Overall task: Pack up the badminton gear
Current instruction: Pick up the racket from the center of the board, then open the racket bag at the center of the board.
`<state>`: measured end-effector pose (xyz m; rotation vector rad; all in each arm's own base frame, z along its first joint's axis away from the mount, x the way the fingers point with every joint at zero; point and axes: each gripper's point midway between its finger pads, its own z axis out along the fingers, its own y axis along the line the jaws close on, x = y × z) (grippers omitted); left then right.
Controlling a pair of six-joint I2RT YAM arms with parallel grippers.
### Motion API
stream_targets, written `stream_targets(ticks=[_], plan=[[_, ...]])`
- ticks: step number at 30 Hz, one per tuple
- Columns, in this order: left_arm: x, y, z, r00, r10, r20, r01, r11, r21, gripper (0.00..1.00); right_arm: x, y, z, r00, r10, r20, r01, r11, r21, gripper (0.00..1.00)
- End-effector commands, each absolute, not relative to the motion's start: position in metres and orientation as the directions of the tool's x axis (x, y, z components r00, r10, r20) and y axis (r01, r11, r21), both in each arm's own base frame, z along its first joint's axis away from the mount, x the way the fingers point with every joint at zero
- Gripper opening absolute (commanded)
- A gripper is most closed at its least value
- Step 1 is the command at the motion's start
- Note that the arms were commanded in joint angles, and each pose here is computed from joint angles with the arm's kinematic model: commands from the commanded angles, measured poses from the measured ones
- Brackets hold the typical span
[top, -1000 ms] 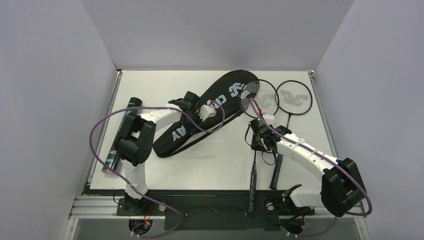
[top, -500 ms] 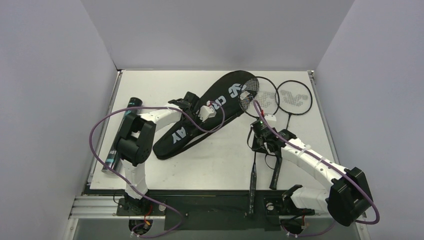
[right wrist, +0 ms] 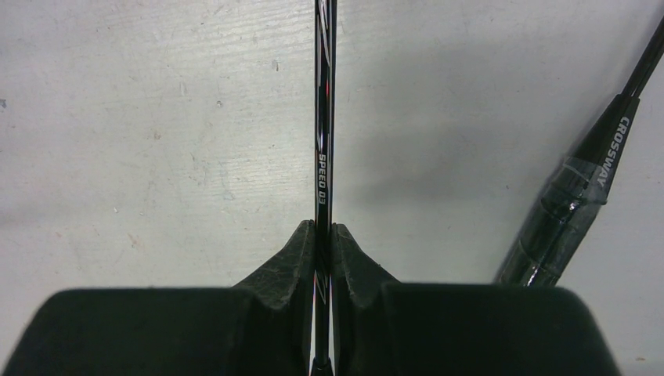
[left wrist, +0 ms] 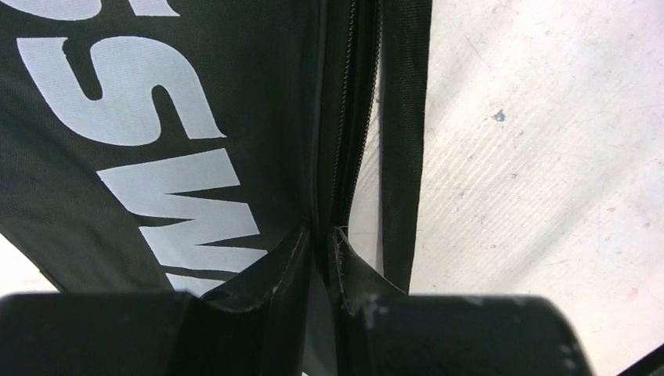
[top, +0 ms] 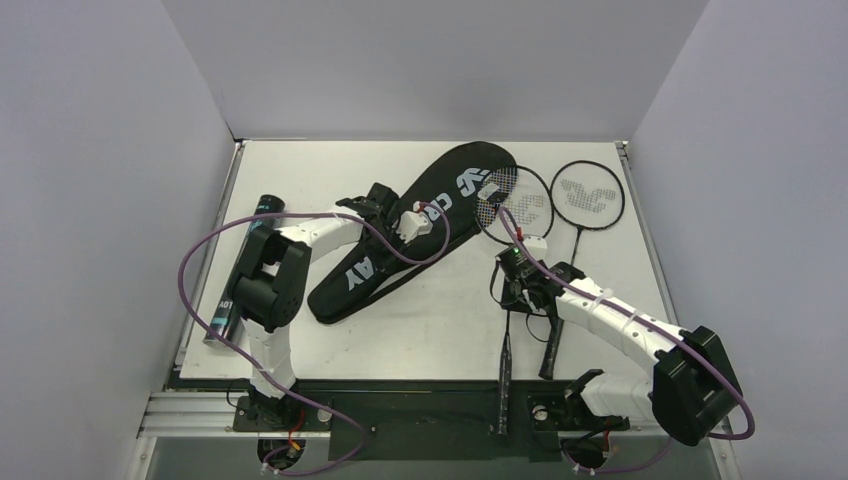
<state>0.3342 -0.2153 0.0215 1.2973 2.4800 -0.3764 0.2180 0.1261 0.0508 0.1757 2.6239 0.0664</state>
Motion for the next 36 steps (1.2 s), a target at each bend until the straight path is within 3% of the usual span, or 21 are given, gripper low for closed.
stream_targets(ticks=[1,7,14,16,18,20,22,29,36], plan=[[0.34,-0.228,0.056,-0.519,0.713,-0.471,0.834,0.542,-0.099,0.27,0.219,0.127,0.049,-0.859,0.14,-0.492,0.119,0.99,0.075,0.0],[0.336,-0.228,0.054,-0.527,0.712,-0.465,0.833,0.541,-0.116,0.34,0.218,0.127,0.046,-0.862,0.14,-0.488,0.119,0.99,0.075,0.0],[0.336,-0.226,0.055,-0.533,0.706,-0.467,0.829,0.547,-0.118,0.34,0.216,0.127,0.044,-0.863,0.144,-0.485,0.121,0.99,0.078,0.0],[0.337,-0.226,0.055,-0.533,0.704,-0.469,0.827,0.55,-0.114,0.31,0.216,0.127,0.043,-0.863,0.143,-0.485,0.119,0.99,0.079,0.0],[0.339,-0.224,0.054,-0.533,0.703,-0.471,0.824,0.557,-0.102,0.22,0.216,0.127,0.043,-0.863,0.143,-0.484,0.12,0.99,0.079,0.0],[0.341,-0.223,0.054,-0.531,0.702,-0.475,0.823,0.56,-0.092,0.05,0.216,0.127,0.043,-0.864,0.142,-0.484,0.119,0.99,0.078,0.0],[0.341,-0.222,0.055,-0.533,0.699,-0.476,0.822,0.562,-0.095,0.0,0.215,0.127,0.043,-0.863,0.142,-0.484,0.118,0.99,0.08,0.0],[0.343,-0.228,0.071,-0.544,0.672,-0.503,0.812,0.573,-0.113,0.0,0.214,0.127,0.054,-0.853,0.135,-0.504,0.105,0.991,0.087,0.0],[0.368,-0.223,0.1,-0.606,0.555,-0.57,0.722,0.685,-0.1,0.0,0.176,0.136,0.078,-0.883,0.086,-0.462,0.014,0.987,0.158,0.0]])
